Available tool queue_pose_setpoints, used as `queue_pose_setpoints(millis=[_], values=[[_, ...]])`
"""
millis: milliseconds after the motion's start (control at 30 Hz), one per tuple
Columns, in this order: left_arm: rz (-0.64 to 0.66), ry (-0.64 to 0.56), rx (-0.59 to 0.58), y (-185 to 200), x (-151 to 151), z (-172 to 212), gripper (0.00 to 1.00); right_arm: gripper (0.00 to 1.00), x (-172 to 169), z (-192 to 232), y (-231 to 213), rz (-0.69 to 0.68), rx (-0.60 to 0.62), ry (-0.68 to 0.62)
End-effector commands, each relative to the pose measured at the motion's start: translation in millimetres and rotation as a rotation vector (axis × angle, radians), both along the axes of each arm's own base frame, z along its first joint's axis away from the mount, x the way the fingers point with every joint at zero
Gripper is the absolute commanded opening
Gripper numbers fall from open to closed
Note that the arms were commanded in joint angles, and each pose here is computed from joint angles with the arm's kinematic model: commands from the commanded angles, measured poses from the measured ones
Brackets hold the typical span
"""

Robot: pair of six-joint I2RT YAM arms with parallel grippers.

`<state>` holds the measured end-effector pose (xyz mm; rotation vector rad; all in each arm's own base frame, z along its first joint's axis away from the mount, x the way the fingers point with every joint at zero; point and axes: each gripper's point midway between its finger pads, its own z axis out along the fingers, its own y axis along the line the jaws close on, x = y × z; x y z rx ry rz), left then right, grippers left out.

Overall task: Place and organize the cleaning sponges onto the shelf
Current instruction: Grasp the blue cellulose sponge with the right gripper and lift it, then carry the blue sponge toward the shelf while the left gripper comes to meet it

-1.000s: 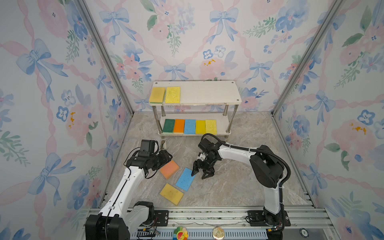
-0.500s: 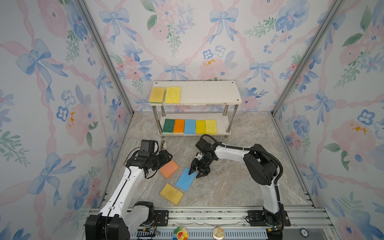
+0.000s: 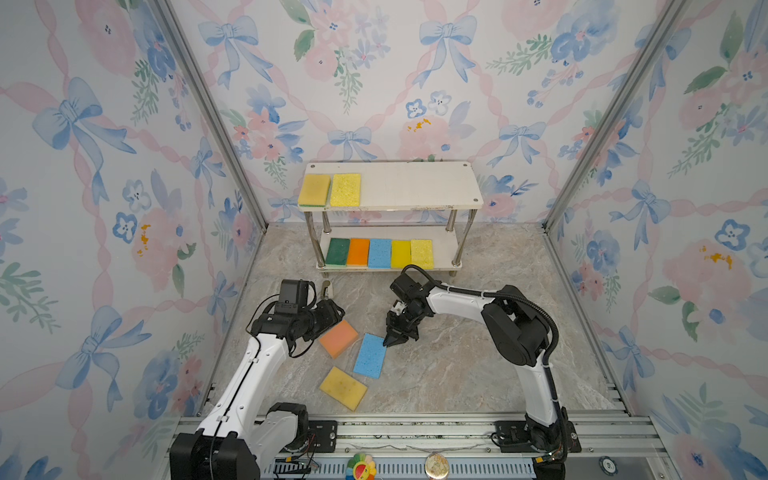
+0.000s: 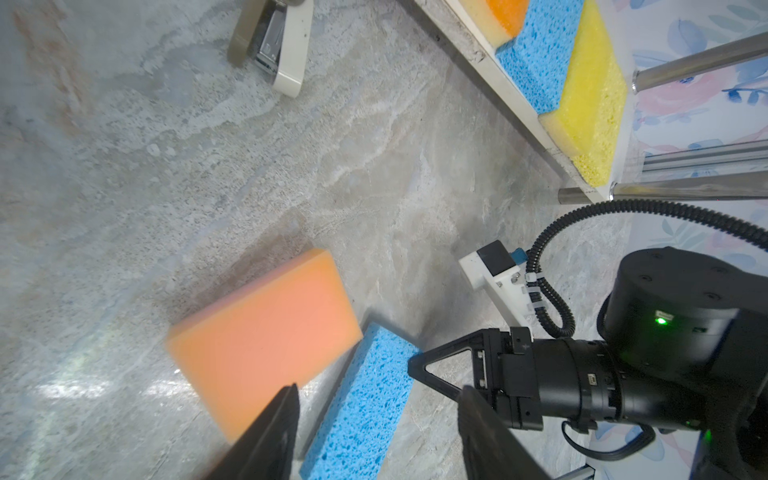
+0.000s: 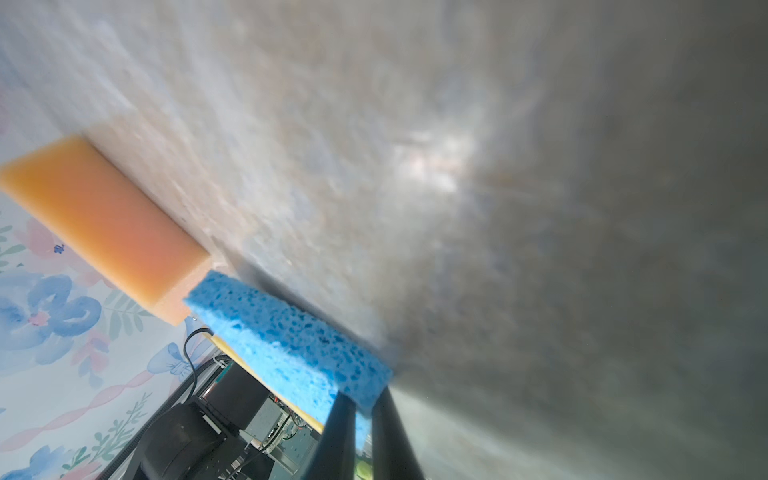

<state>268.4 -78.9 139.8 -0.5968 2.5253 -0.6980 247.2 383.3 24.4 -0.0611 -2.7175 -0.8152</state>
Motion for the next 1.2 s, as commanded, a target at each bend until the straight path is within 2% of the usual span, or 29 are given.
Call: queue_pose_setpoints(millis=[0, 67, 133, 333, 500, 667, 800, 933, 1167], values=[[-0.016, -0.006, 0.000, 0, 2, 1, 0.63, 0.00, 15, 3, -22, 0.012, -0.066, -0.051], [-0.036, -0.024, -0.014, -4, 4, 6, 0.65, 0.00, 24, 18, -26, 0.020, -0.016, -0.091], [-0.064, -0.052, -0.058, -12, 8, 13, 0.71, 0.00, 37, 40, -37, 0.024, 0.036, -0.140], [-0.181, -0.122, -0.310, -57, 17, 35, 0.81, 0.00, 73, 105, -88, 0.062, 0.156, -0.268], [-0.274, -0.187, -0.425, -99, 28, 60, 0.84, 0.00, 78, 158, -105, 0.110, 0.255, -0.349], [-0.349, -0.227, -0.475, -130, 39, 79, 0.83, 0.00, 71, 203, -94, 0.108, 0.406, -0.398], [-0.389, -0.240, -0.500, -144, 45, 87, 0.81, 0.00, 68, 222, -87, 0.101, 0.460, -0.412], [-0.395, -0.250, -0.536, -149, 50, 89, 0.77, 0.00, 64, 230, -78, 0.118, 0.504, -0.400], [-0.432, -0.302, -0.667, -163, 48, 109, 0.71, 0.00, 60, 227, -64, 0.143, 0.519, -0.381]])
